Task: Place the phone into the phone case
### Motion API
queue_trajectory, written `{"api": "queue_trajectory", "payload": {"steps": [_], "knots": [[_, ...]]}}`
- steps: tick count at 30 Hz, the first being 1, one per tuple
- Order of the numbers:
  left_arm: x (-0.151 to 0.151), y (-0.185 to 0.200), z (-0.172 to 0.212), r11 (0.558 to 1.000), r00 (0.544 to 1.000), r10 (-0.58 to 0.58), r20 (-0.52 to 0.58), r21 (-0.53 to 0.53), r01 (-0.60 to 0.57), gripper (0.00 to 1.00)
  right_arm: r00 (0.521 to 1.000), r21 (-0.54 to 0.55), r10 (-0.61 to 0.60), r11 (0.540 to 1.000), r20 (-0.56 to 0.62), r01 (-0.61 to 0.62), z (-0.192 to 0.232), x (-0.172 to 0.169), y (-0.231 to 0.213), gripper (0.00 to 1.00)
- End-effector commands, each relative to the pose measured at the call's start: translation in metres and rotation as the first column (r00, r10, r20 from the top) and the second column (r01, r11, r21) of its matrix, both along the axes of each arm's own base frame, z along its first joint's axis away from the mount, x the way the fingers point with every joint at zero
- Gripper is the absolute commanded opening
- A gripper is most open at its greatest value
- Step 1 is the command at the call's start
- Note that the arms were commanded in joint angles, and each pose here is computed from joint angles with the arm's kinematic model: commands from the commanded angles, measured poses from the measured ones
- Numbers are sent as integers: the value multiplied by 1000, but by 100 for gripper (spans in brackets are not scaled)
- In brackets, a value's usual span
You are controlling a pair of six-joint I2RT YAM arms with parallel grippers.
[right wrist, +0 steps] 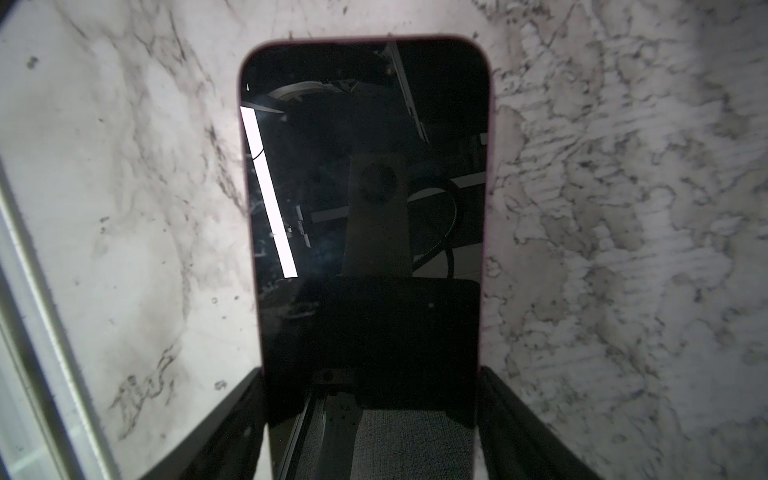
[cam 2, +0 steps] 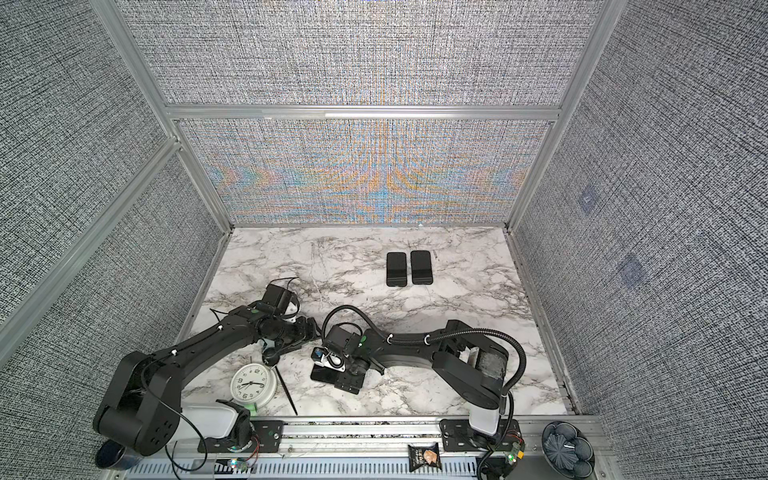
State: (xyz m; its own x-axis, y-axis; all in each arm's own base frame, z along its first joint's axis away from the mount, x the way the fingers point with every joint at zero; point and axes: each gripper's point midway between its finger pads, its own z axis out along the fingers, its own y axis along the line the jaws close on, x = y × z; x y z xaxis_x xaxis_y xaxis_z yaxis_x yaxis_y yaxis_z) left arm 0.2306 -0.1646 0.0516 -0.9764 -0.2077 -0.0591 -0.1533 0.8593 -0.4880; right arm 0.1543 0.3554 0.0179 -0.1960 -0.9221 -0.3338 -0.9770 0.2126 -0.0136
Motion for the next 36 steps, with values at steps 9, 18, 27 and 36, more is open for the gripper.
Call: {"api": "queue_trajectory", "payload": {"steps": [9,18,27,36], "knots": [[-3,-2,1,1000,1000,1,-19,-27,-2,83,998,13,-55,998,-35,56,-5,0,-13,73],[-9,-8,2,998,999,-5,-43,-67,2,83,992,79,-111,990,-58,116,-7,4,-17,70],[-17,-18,5,989,998,-28,-63,-150,19,80,985,135,-160,977,-63,167,-3,13,-21,69],[-26,-26,1,973,996,-32,-81,-229,12,79,979,162,-195,966,-64,203,-2,18,-26,68]]}}
